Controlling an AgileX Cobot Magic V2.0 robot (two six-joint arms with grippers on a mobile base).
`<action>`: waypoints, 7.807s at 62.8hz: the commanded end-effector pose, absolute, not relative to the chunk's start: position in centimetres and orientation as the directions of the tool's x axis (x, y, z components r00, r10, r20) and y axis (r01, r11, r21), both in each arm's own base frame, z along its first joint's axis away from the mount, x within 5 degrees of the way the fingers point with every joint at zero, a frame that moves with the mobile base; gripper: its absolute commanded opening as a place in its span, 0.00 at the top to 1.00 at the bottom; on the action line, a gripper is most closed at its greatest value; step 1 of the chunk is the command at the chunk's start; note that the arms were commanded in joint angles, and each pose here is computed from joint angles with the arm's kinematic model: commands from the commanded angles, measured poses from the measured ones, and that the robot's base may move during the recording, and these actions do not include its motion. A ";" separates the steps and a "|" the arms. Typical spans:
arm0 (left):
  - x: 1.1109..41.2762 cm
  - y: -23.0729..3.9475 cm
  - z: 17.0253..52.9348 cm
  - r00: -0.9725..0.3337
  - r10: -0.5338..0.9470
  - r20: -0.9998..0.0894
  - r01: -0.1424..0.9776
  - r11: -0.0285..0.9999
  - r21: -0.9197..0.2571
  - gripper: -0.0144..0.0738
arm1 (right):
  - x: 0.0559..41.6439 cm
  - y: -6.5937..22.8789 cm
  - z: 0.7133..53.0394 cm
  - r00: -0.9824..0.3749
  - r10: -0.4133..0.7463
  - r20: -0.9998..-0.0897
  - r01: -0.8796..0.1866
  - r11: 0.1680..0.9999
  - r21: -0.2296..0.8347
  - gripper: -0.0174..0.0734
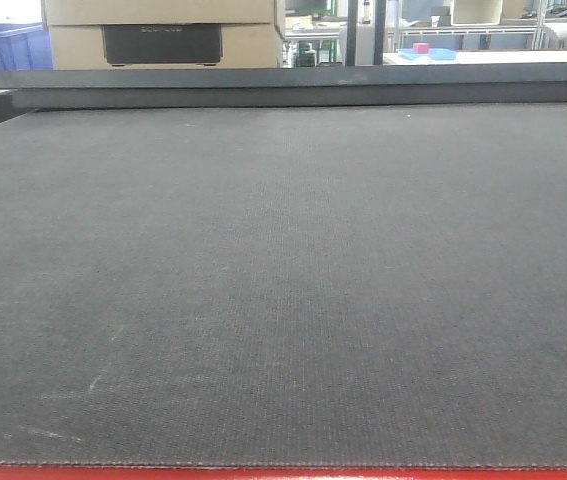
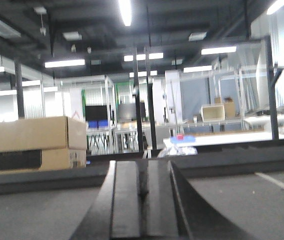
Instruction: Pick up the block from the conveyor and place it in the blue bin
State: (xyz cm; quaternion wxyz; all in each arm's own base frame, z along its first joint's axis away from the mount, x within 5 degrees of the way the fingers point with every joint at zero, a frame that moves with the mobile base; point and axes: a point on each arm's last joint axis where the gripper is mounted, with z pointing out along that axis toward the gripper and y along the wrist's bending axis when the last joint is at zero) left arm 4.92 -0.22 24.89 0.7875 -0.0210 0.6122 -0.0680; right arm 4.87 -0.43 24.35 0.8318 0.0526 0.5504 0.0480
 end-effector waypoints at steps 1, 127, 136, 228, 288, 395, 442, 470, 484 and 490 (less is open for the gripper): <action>4.0 -0.2 27.7 0.307 -0.082 -0.948 0.080 0.995 -0.060 0.96 | 4.2 -0.6 26.6 0.484 0.146 -0.863 -0.028 0.988 0.151 0.99; 24.4 -2.2 31.9 -0.880 -0.003 -0.475 0.046 0.995 -0.090 0.96 | 21.7 2.1 28.0 -0.954 -0.016 -0.301 -0.065 0.986 0.154 0.91; 24.7 -2.2 30.8 -0.897 -0.002 -0.443 0.042 0.995 -0.089 0.96 | 22.0 2.0 27.3 -0.967 0.005 -0.254 -0.033 0.989 0.144 0.60; 24.4 -2.2 28.9 -0.901 -0.006 -0.435 0.035 0.995 -0.088 0.96 | 25.9 2.5 22.0 -0.985 0.088 -0.151 0.076 0.993 0.086 0.38; 24.4 -2.2 28.9 -0.899 -0.007 -0.437 0.035 0.995 -0.088 0.96 | 26.6 2.4 21.2 -0.994 0.074 -0.074 0.070 0.996 0.060 0.83; 26.9 0.4 25.4 -0.979 -0.073 -0.189 -0.072 0.997 -0.011 0.26 | 28.5 2.7 26.5 -0.957 0.049 -0.285 0.024 0.995 0.093 0.99; 26.7 0.9 25.4 -0.984 -0.043 -0.175 -0.052 0.998 0.047 0.26 | 28.5 2.7 26.5 -0.958 0.049 -0.281 0.024 0.995 0.092 0.99; 26.7 1.2 25.8 -0.985 -0.025 -0.173 -0.040 0.996 0.084 0.26 | 28.5 2.7 26.5 -0.958 0.049 -0.281 0.024 0.995 0.092 0.99; 26.9 1.2 26.5 -0.983 -0.027 -0.180 -0.043 0.996 0.084 0.26 | 28.5 2.7 26.5 -0.958 0.049 -0.281 0.024 0.995 0.092 0.99; 27.2 1.3 27.4 -0.980 -0.029 -0.195 -0.046 0.995 0.084 0.26 | 28.5 2.7 26.5 -0.958 0.049 -0.281 0.024 0.995 0.092 0.99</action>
